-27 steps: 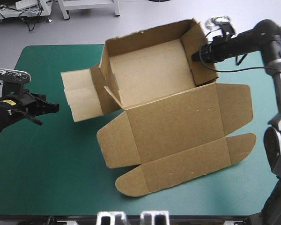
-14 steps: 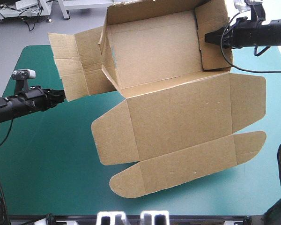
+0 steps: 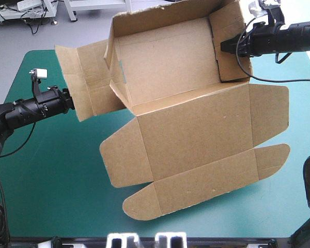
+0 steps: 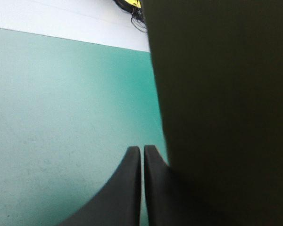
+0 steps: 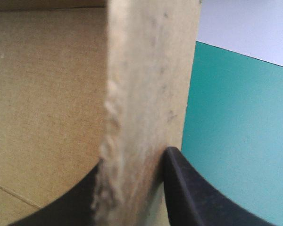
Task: Fold the box
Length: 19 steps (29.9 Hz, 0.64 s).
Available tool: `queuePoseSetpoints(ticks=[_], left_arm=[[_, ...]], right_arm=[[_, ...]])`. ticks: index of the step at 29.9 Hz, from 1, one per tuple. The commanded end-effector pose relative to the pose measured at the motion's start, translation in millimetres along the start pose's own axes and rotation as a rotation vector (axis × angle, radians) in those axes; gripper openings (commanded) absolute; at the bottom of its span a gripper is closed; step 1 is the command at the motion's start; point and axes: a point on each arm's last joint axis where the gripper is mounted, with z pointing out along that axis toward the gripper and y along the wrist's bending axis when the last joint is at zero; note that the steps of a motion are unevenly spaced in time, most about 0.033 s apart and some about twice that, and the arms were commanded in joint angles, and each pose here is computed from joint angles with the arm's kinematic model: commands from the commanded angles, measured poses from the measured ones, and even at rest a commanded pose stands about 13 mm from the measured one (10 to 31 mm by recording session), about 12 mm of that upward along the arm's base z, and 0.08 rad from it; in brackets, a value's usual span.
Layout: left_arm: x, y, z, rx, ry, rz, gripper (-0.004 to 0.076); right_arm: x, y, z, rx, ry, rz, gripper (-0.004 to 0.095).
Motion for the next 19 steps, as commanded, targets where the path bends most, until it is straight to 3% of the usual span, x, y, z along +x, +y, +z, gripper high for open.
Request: queuePoseSetpoints(ticks=[1, 7, 10, 15, 19], left_arm=[[-15.8, -27.9, -4.2, 0.161, -0.082, 0.026, 0.0014], [-15.2, -27.9, -4.1, 0.151, -0.060, 0.028, 0.0035], [-12.7, -27.3, -4.1, 0.139, -0.031, 0.012, 0.0130], [-11.5, -44.4, -0.7, 0.174, -0.019, 0.031, 0.0360], [-7.8, -68.0, 8.7, 0.247, -0.002, 0.062, 0.0402]], right_arm=[[-12.0, 33.7, -15.8, -0.052, -0.051, -0.052, -0.0025], [-11.9, 37.9, -10.9, -0.067, -0.043, -0.048, -0.0024], [-10.7, 34.6, -9.0, -0.049, -0.031, -0.051, -0.0024], [-8.0, 28.2, -4.1, -0.014, -0.002, -0.033, -0.0024], [-7.5, 29.6, 3.2, -0.012, 0.010, -0.035, -0.0024]])
